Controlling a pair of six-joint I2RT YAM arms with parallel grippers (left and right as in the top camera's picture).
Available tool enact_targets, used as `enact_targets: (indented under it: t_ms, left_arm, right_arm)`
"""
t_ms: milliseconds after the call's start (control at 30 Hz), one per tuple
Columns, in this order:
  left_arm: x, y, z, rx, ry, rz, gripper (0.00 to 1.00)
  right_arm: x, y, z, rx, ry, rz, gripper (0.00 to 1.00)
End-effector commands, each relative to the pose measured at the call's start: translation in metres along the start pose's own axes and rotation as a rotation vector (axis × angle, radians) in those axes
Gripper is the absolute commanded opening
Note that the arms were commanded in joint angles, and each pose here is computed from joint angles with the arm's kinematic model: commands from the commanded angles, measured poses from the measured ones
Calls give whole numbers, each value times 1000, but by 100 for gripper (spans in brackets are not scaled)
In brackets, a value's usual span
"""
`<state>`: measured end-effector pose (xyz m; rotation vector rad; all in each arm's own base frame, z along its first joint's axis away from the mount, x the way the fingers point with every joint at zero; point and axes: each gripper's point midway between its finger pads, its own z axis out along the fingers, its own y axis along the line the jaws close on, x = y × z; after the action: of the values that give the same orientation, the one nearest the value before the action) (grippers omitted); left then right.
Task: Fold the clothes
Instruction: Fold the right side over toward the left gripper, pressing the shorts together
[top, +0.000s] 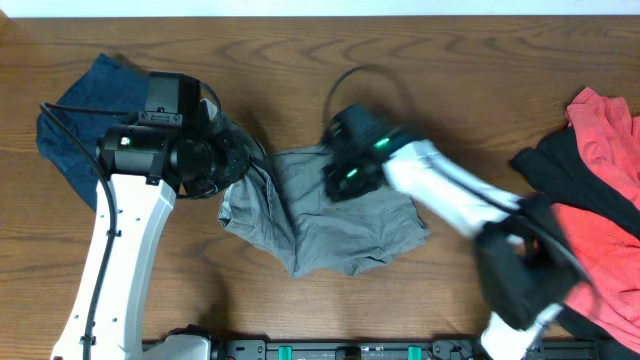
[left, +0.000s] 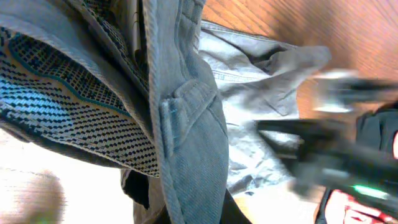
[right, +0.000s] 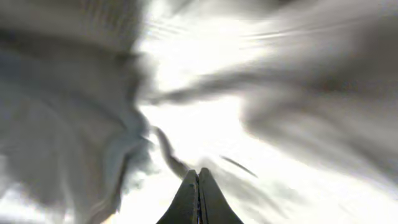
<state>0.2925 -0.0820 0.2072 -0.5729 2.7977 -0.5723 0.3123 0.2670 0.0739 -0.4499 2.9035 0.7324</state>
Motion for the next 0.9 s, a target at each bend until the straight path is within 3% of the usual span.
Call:
enact_targets:
  t_ms: [0, 333, 633, 867]
  left_arm:
    - [-7, -4, -10, 6, -41, 27, 6]
    - [1, -35, 3, 46, -31, 130, 6]
    - [22, -74, 50, 59, 59, 181, 6]
    - [52, -122, 83, 169, 153, 263, 6]
  right_arm:
    - [-8, -49, -41, 158, -56, 58, 1]
    - [53, -117, -27, 248, 142, 150, 1]
    - [85, -134, 4, 249, 161, 160, 1]
    - [104, -141, 15, 253, 178, 190, 1]
